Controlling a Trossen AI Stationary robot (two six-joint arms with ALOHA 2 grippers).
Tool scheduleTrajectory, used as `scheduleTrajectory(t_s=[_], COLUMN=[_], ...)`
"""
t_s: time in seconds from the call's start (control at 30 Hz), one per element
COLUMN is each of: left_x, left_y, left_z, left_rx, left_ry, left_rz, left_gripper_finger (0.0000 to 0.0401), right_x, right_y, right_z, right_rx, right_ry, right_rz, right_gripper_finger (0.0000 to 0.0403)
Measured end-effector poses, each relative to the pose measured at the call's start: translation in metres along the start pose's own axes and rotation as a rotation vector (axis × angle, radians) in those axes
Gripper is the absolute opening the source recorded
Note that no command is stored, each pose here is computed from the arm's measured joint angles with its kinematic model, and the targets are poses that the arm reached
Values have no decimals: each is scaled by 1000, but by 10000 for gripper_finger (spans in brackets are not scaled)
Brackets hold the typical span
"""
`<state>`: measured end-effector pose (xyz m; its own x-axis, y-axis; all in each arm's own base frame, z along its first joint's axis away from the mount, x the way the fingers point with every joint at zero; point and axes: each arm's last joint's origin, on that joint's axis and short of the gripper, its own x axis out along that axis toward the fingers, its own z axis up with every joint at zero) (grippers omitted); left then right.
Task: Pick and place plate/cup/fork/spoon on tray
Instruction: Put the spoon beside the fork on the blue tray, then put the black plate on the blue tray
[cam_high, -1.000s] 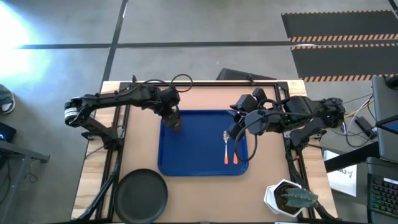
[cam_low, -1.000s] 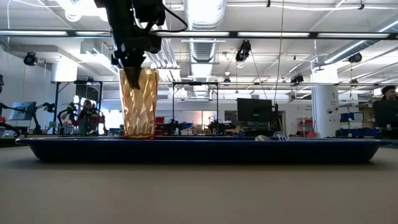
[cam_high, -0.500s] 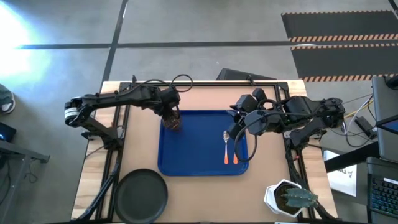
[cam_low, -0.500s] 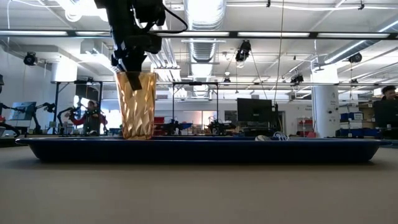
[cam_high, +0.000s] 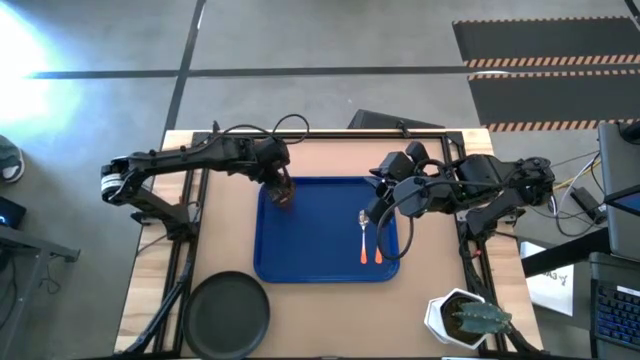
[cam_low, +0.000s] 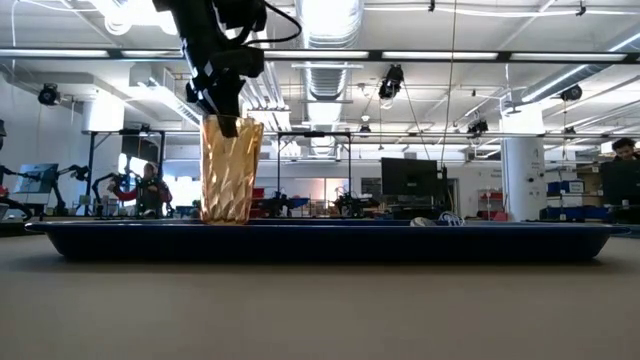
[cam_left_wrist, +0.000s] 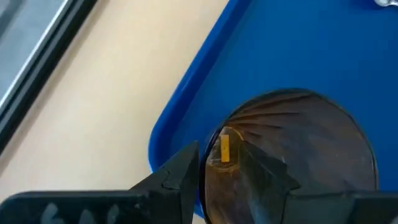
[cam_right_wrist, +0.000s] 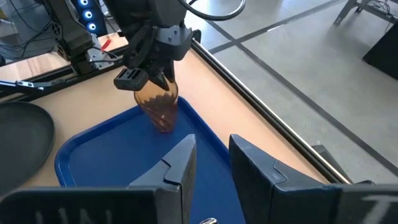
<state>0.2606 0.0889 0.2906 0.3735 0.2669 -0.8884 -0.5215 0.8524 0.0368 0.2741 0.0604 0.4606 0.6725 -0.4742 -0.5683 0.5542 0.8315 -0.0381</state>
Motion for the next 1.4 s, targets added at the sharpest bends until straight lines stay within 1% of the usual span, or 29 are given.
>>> scheduleTrajectory(t_s=[0.3, 0.5, 0.63, 0.7, 0.9, 1.07, 1.13, 1.2, 1.4], left_x=[-15, -43, -65, -77, -102, -107, -102, -94, -59], left_y=[7, 15, 20, 23, 26, 22, 19, 16, 2], left_z=[-3, -12, -26, -35, -65, -90, -102, -115, -157], left_rx=[32, 16, -29, -64, -153, -194, -215, -243, -297], left_ry=[-50, -121, -145, -141, -52, 31, 96, 166, 411], left_rz=[60, 96, 89, 60, -107, -277, -335, -361, -358], left_gripper_finger=[99, 99, 99, 99, 99, 99, 99, 99, 92], right_x=[0, 0, 0, 1, 6, 9, 10, 10, 10], right_y=[0, 0, 0, 1, 3, 5, 6, 6, 6], right_z=[0, 0, 0, 0, -4, -5, -5, -5, -5], right_rx=[0, 0, 0, -2, -32, -40, -42, -42, -42], right_ry=[0, 0, 0, 2, 29, 39, 40, 41, 40], right_rz=[0, -1, -1, -3, -25, -35, -37, -37, -36], right_gripper_finger=[93, 91, 93, 93, 88, 88, 90, 93, 98])
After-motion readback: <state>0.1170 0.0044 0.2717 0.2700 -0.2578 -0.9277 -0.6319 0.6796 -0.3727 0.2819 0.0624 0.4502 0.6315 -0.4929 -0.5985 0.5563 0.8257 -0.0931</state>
